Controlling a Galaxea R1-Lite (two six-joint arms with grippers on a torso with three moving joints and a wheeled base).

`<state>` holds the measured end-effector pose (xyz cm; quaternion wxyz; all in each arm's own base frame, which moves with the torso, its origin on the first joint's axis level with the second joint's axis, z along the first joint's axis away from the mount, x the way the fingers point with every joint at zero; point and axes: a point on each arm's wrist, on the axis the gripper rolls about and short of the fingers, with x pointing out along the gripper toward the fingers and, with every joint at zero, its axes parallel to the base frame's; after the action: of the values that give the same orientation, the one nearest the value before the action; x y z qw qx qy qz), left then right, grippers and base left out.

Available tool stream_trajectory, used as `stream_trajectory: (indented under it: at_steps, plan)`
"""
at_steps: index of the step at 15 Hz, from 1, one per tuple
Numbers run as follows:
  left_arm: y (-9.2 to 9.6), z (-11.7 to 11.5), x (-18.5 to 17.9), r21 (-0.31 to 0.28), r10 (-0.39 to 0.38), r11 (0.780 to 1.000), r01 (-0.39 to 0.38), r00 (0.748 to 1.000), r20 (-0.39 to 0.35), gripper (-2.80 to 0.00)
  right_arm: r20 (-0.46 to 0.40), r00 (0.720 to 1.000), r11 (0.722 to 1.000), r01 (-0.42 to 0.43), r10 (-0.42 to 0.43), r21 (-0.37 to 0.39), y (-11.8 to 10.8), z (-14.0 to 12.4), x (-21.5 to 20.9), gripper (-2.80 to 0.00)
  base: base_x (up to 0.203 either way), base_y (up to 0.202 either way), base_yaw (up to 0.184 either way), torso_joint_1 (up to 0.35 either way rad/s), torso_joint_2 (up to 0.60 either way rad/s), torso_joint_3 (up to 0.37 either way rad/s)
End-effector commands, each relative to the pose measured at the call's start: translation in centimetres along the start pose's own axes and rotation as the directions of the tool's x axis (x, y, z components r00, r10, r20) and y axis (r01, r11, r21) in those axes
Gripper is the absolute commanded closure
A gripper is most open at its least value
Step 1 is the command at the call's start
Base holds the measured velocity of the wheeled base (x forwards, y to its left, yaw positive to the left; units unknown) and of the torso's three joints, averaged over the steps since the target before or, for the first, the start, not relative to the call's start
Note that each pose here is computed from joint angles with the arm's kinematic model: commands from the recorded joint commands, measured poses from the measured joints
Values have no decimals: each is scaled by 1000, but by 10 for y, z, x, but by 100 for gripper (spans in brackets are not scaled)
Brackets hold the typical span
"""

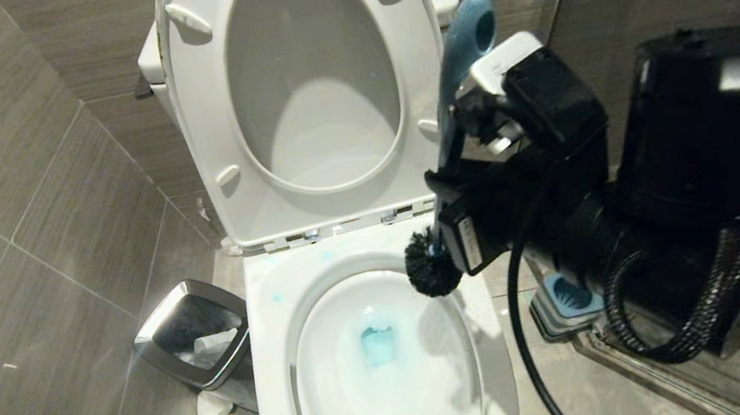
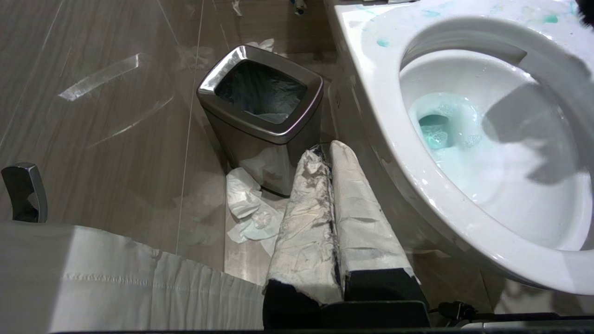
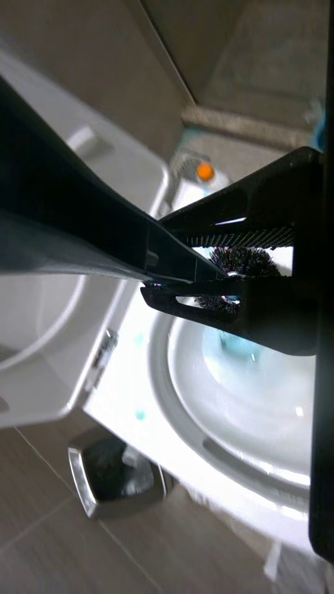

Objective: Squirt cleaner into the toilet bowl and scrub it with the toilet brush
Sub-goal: Scrub the toilet bowl

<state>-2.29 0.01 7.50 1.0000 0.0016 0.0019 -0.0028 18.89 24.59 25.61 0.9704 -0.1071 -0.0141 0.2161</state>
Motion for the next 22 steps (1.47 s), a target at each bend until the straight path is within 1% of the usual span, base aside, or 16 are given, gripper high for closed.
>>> stream_trajectory:
  at_steps: [1,6,8,10,13,15,19,22]
  plan:
    - [0,0,0,1,-1,1000,1,1000,-1,0,-65,997,999,-46,47,13,32,-22,14,0,0,0,0,0,0,0]
    - [0,0,0,0,1,1000,-1,1000,-1,0,-165,985,998,-54,59,31,54,-59,37,0,0,0,0,0,0,0]
    - [0,0,0,0,2,1000,-2,1000,-1,0,-197,980,999,-24,32,46,55,-74,55,0,0,0,0,0,0,0]
    - [0,0,0,0,1,1000,-1,1000,0,0,-215,977,998,1,12,60,58,-85,73,0,0,0,0,0,0,0]
    - [0,0,0,0,1,1000,-1,1000,0,0,-245,969,998,14,0,56,64,-104,94,0,0,0,0,0,0,0]
    - [0,0,0,0,1,1000,-1,1000,1,0,-244,970,998,26,-11,59,68,-114,109,0,0,0,0,0,0,0]
    - [0,0,0,0,1,1000,-1,1000,1,0,-258,966,998,24,-9,54,78,-137,134,0,0,0,0,0,0,0]
    - [0,0,0,0,2,1000,-2,1000,1,0,-280,960,999,30,-17,43,87,-163,156,0,0,0,0,0,0,0]
